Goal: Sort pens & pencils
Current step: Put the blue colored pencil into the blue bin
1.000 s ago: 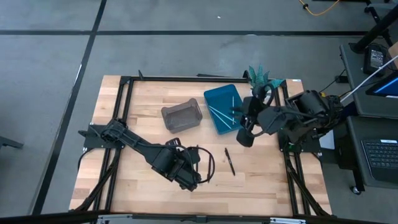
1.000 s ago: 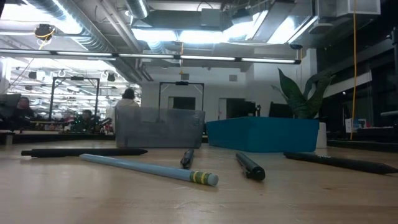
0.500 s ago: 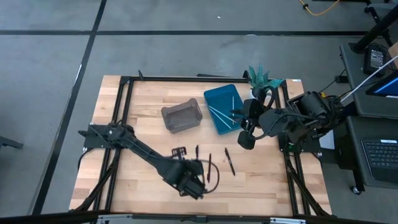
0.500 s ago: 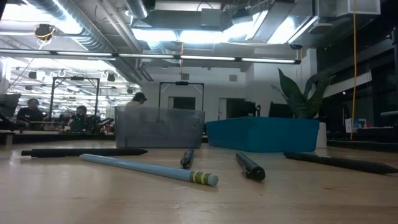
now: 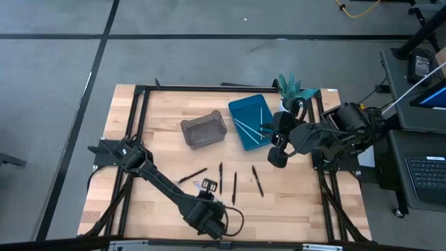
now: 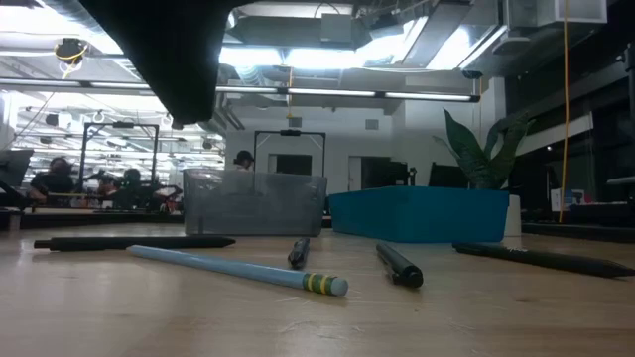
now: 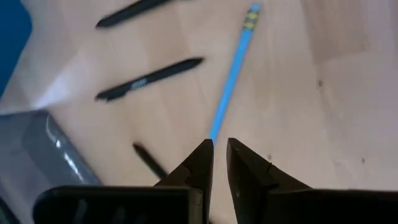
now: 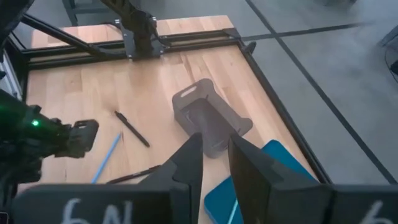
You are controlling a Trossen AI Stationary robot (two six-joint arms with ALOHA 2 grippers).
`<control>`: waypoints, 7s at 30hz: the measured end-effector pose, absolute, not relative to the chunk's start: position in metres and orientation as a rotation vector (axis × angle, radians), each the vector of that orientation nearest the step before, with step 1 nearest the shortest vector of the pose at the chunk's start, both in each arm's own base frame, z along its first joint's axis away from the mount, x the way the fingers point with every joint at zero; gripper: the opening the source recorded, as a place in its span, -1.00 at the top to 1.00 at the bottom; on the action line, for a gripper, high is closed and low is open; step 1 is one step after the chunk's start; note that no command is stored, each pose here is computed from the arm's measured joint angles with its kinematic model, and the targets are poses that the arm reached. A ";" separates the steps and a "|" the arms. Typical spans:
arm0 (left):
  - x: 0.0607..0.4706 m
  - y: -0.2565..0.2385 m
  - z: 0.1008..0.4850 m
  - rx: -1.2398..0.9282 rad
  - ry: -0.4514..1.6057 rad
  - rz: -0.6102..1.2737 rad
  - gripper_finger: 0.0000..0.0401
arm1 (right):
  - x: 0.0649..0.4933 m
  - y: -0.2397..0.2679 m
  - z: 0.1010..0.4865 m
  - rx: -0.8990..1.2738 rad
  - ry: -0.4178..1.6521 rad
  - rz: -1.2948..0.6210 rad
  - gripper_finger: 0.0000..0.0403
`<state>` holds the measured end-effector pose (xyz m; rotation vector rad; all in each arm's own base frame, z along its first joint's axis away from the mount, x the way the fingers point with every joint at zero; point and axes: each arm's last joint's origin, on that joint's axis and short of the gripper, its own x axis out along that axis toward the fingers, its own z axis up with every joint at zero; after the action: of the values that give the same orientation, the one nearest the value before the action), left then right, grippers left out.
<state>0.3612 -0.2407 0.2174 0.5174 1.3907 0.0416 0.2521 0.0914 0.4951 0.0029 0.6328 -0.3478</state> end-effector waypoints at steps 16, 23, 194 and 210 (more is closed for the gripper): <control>0.381 -0.227 0.210 0.447 1.379 -0.114 0.79 | 0.252 0.094 0.494 0.125 0.655 -0.306 0.61; 0.375 -0.224 0.187 0.399 1.464 -0.133 0.79 | 0.247 0.091 0.489 0.089 0.713 -0.348 0.61; 0.391 -0.178 0.172 0.341 1.374 -0.244 0.87 | 0.245 0.087 0.488 0.102 0.677 -0.466 0.61; 0.386 -0.162 0.219 0.310 1.261 -0.125 0.81 | 0.252 0.062 0.488 0.092 0.687 -0.549 0.61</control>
<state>0.3855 -0.1625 0.2190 0.3101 1.2613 -0.1254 0.2524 0.0615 0.4882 0.0925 0.6869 -0.5493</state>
